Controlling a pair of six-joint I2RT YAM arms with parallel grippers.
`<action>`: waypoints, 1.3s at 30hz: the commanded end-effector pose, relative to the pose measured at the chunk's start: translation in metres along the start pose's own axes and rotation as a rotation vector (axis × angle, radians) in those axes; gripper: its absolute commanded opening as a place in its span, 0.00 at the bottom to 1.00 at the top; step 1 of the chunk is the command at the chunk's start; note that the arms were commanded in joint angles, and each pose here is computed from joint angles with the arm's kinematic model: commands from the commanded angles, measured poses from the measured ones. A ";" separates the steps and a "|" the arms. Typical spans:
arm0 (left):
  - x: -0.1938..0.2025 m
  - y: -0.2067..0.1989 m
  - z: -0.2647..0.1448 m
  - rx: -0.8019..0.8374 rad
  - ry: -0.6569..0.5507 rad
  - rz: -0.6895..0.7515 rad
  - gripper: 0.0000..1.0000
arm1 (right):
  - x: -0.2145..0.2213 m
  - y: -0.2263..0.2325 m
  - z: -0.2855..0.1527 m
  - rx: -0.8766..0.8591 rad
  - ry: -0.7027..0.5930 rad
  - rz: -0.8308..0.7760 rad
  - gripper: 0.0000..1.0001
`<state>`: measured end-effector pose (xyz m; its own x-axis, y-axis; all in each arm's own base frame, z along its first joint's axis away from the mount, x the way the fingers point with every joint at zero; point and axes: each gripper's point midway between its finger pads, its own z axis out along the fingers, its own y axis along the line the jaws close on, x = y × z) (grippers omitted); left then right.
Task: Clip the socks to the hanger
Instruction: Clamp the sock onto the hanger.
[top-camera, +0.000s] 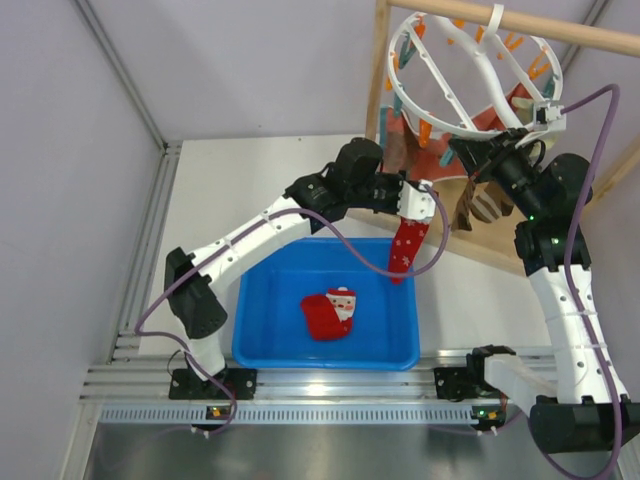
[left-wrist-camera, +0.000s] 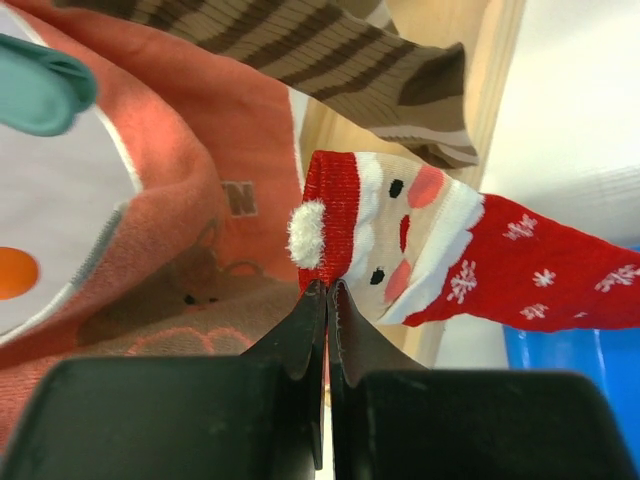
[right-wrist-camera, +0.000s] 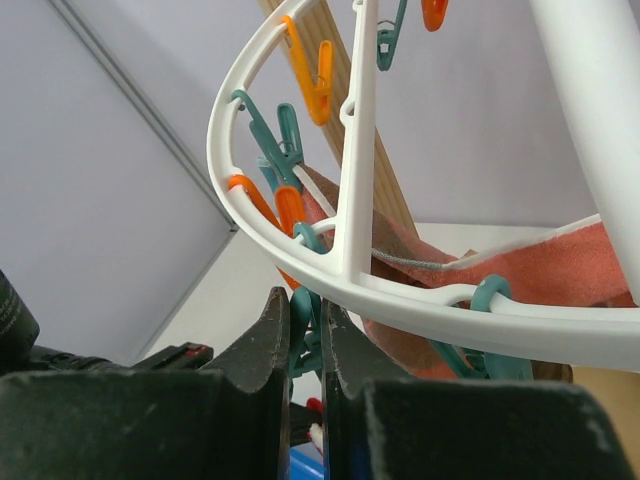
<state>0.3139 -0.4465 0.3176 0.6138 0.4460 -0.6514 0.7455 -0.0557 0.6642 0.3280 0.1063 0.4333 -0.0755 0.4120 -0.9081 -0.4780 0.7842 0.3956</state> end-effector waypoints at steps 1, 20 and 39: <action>-0.050 0.050 -0.017 -0.137 -0.166 0.080 0.00 | -0.025 0.019 -0.002 -0.069 -0.061 -0.050 0.00; -0.063 0.072 -0.017 -0.196 -0.238 0.085 0.00 | -0.014 0.015 -0.003 -0.065 -0.031 -0.062 0.00; -0.067 0.085 -0.021 -0.235 -0.247 0.110 0.00 | -0.010 0.014 -0.002 -0.071 -0.016 -0.084 0.00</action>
<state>0.3278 -0.4589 0.3864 0.7008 0.2862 -0.6534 0.6658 0.0663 0.7432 0.3273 0.1073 0.4316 -0.0677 0.3838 -0.9209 -0.4912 0.7906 0.3656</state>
